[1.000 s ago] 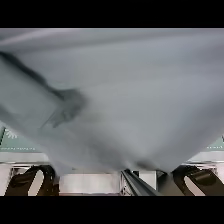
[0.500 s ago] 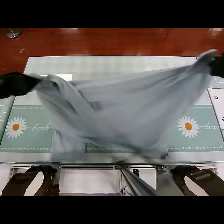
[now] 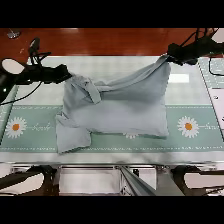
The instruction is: Fold the shirts.
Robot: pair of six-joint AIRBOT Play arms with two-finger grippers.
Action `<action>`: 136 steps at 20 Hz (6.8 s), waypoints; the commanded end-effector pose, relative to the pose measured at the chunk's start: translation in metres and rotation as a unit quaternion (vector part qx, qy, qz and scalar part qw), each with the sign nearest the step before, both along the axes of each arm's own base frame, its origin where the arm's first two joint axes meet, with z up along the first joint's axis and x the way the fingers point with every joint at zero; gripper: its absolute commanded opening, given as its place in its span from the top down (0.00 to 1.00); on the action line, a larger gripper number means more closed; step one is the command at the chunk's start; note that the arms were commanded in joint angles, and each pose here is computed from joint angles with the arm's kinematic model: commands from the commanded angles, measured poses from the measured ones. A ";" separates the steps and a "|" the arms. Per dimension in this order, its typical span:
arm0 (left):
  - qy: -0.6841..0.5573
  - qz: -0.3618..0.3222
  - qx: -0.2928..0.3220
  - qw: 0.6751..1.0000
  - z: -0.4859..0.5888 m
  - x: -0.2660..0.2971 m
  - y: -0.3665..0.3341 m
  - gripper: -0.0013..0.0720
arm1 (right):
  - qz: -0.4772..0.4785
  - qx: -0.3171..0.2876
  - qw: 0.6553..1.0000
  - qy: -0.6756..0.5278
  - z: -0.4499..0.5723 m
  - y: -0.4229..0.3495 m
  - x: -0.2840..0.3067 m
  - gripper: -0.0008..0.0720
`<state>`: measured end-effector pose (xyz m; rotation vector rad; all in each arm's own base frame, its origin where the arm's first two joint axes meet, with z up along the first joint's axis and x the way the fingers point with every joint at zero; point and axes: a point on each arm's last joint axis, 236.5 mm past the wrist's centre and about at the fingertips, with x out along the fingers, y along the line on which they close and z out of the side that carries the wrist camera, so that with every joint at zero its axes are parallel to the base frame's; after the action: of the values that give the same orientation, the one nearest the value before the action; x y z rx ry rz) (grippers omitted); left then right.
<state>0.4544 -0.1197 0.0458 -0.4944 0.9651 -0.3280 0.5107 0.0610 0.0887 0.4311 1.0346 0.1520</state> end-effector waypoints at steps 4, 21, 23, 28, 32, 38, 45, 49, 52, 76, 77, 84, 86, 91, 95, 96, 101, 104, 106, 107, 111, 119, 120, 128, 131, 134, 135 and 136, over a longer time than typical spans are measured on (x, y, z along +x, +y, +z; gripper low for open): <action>0.094 -0.076 0.072 0.990 -0.036 -0.020 0.038 0.02 | 0.039 0.075 0.995 0.051 -0.022 -0.035 -0.014 0.14; 0.263 0.024 -0.168 0.950 -0.140 -0.165 0.106 0.02 | -0.040 0.194 0.974 0.108 -0.095 -0.048 -0.187 0.14; 0.265 -0.010 -0.157 0.951 -0.144 -0.167 0.090 0.02 | -0.039 0.199 0.973 0.109 -0.094 -0.046 -0.188 0.14; 0.288 -0.085 -0.155 0.941 -0.137 -0.188 0.070 0.03 | -0.050 0.212 0.969 0.121 -0.090 -0.055 -0.196 0.14; 0.295 -0.075 -0.161 0.939 -0.136 -0.189 0.075 0.81 | -0.067 0.163 0.971 0.164 -0.104 -0.085 -0.225 0.14; 0.292 -0.073 -0.158 0.941 -0.137 -0.187 0.076 0.96 | -0.084 0.136 0.939 0.305 -0.162 -0.073 -0.297 0.14; 0.291 -0.073 -0.158 0.941 -0.137 -0.187 0.076 0.96 | -0.046 0.158 0.930 0.330 -0.184 -0.027 -0.304 0.14; 0.290 -0.071 -0.156 0.941 -0.138 -0.186 0.076 0.96 | -0.053 0.185 0.935 0.297 -0.192 0.002 -0.271 0.14; 0.291 -0.069 -0.156 0.941 -0.138 -0.186 0.076 0.96 | -0.051 0.186 0.937 0.291 -0.201 0.020 -0.259 0.25; -0.484 0.088 0.202 0.847 0.466 -0.221 0.083 0.96 | 0.039 -0.135 0.885 -0.444 0.404 -0.007 -0.268 0.96; -0.476 0.115 0.234 0.840 0.465 -0.238 0.092 0.96 | 0.027 -0.148 0.877 -0.457 0.412 -0.010 -0.286 0.96; -0.471 0.123 0.283 0.826 0.453 -0.312 0.115 0.96 | 0.002 -0.172 0.876 -0.451 0.406 -0.014 -0.347 0.96; -0.437 0.103 0.282 0.848 0.428 -0.289 0.117 0.96 | 0.010 -0.168 0.898 -0.406 0.378 -0.016 -0.334 0.96; -0.279 0.051 0.290 0.914 0.313 -0.185 0.105 0.96 | 0.066 -0.095 0.966 -0.233 0.250 -0.006 -0.268 0.96; -0.172 0.014 0.303 0.937 0.212 -0.098 0.097 0.96 | 0.063 -0.054 0.989 -0.122 0.136 -0.016 -0.202 0.96; -0.146 0.011 0.300 0.943 0.189 -0.079 0.095 0.96 | 0.059 -0.048 0.992 -0.100 0.113 -0.020 -0.185 0.96; -0.074 0.032 0.273 0.959 0.087 0.010 0.086 0.96 | 0.026 0.006 0.999 -0.033 0.012 -0.034 -0.083 0.96; -0.046 0.066 0.244 0.966 0.035 0.046 0.081 0.96 | 0.017 0.048 0.999 0.002 -0.033 -0.033 -0.032 0.96; -0.013 0.091 0.220 0.971 -0.001 0.056 0.079 0.96 | 0.014 0.075 0.997 0.012 -0.051 -0.030 -0.002 0.96; 0.002 0.104 0.203 0.974 -0.015 0.060 0.075 0.96 | 0.011 0.086 0.996 0.016 -0.060 -0.029 0.010 0.96; 0.033 0.111 0.167 0.979 -0.042 0.064 0.062 0.96 | 0.020 0.110 0.993 0.043 -0.081 -0.022 0.018 0.96; 0.247 -0.064 0.250 0.934 -0.084 -0.047 0.110 0.96 | 0.137 0.051 0.967 0.208 -0.113 -0.028 -0.080 0.96; 0.268 -0.075 0.249 0.928 -0.094 -0.057 0.112 0.96 | 0.129 0.039 0.965 0.224 -0.125 -0.030 -0.086 0.96; 0.349 -0.106 0.178 0.914 -0.127 -0.095 0.080 0.34 | 0.108 0.054 0.949 0.292 -0.153 -0.023 -0.122 0.13; 0.374 -0.109 0.188 0.902 -0.112 -0.112 0.094 0.03 | 0.097 0.033 0.958 0.269 -0.126 -0.043 -0.125 0.14; 0.359 -0.088 0.183 0.911 -0.088 -0.127 0.114 0.03 | 0.062 -0.006 0.970 0.234 -0.096 -0.083 -0.139 0.14; 0.352 -0.073 0.180 0.916 -0.084 -0.136 0.122 0.03 | 0.041 -0.005 0.977 0.211 -0.088 -0.093 -0.144 0.14; 0.348 -0.054 0.174 0.920 -0.083 -0.151 0.133 0.03 | 0.016 0.001 0.982 0.186 -0.082 -0.102 -0.150 0.14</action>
<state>0.3276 -0.0054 -0.0476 -0.1798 1.7471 -0.0996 0.3729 -0.0140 -0.0126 0.4415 1.5255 0.1773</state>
